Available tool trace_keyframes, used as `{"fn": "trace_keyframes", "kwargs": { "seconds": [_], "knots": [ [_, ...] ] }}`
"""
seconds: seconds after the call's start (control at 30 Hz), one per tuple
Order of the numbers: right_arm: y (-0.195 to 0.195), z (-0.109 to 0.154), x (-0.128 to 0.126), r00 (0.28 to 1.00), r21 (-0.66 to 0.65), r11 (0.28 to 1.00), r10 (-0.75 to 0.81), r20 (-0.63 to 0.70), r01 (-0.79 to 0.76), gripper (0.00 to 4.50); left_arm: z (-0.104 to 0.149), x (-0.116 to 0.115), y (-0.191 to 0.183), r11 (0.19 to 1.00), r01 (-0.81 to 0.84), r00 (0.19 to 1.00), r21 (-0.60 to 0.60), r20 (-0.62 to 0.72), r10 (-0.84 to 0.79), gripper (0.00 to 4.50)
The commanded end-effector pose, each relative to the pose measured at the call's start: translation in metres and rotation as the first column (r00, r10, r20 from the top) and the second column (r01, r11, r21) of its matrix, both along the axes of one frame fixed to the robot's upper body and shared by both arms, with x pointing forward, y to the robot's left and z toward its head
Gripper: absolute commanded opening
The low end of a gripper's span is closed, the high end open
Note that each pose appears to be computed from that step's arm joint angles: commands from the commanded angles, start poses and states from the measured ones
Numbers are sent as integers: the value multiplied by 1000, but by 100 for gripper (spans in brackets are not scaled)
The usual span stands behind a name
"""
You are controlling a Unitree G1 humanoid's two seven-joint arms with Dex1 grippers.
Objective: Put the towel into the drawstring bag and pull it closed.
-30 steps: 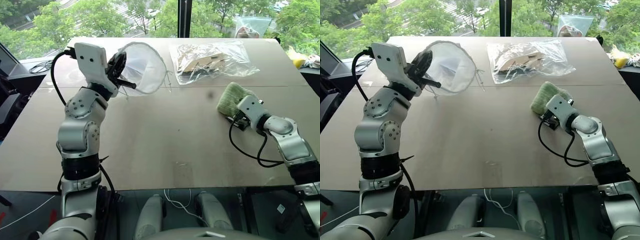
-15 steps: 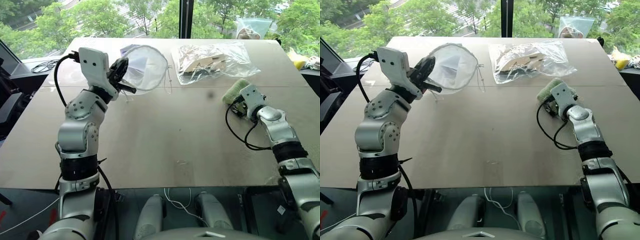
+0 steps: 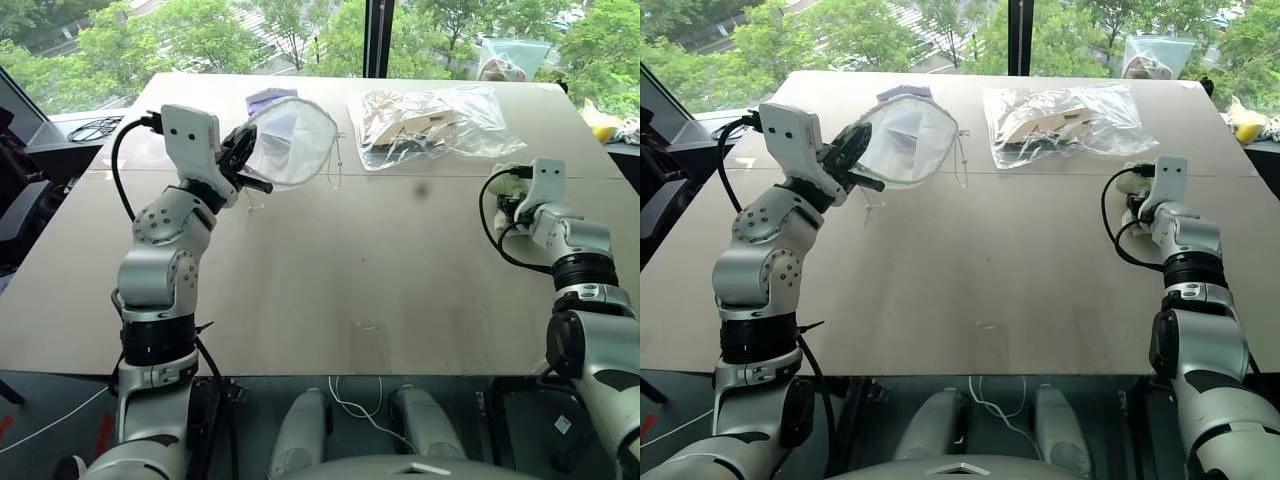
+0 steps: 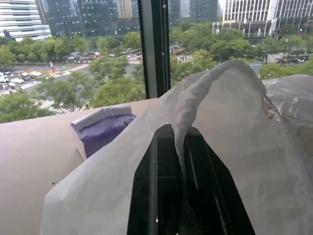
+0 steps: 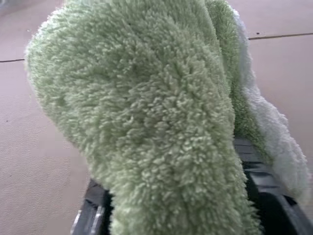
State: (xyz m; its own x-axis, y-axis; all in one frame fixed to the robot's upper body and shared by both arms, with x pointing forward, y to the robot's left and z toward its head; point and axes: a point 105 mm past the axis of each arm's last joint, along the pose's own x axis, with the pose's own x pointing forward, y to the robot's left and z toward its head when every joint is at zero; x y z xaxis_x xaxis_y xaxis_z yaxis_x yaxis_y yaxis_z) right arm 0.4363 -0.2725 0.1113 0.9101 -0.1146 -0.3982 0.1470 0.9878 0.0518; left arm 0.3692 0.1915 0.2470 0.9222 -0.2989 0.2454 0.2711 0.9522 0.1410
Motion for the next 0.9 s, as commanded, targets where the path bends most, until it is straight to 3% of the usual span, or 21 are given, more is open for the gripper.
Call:
{"fn": "trace_keyframes", "kwargs": {
  "seconds": [0.03, 0.13, 0.27, 0.37, 0.5, 0.6, 0.73, 0.9],
  "knots": [
    [2, -29, -10, 997, 60, 998, -3, -79, 7, 38, 10, -6, -2, 1000, 22, 999, -20, 36, -21, 1],
    [25, -2, 0, 992, 98, 988, 111, 64, -117, 22, 6, -7, -8, 998, 60, 998, -24, 16, -59, 1],
    [76, 46, -3, 898, 100, 913, 360, 254, -395, 22, 1, -8, -14, 994, 102, 995, -39, -12, -103, 1],
    [140, 98, -29, 724, 110, 764, 540, 429, -636, 22, -3, -8, -17, 989, 120, 992, -83, -34, -123, 1],
    [216, 121, -88, 441, 17, 490, 768, 464, -872, 22, -7, -7, -20, 984, 142, 988, -104, -50, -148, 1],
    [237, 123, -102, 380, -36, 436, 820, 428, -899, 22, -9, -8, -26, 980, 171, 983, -99, -53, -176, 1],
    [256, 105, -108, 321, -136, 380, 890, 325, -915, 22, -10, -15, -39, 967, 240, 968, -83, -50, -245, 1],
    [255, 71, -99, 367, -141, 395, 910, 193, -908, 22, -13, -33, -65, 931, 364, 930, -30, -53, -365, 1]
  ]
}}
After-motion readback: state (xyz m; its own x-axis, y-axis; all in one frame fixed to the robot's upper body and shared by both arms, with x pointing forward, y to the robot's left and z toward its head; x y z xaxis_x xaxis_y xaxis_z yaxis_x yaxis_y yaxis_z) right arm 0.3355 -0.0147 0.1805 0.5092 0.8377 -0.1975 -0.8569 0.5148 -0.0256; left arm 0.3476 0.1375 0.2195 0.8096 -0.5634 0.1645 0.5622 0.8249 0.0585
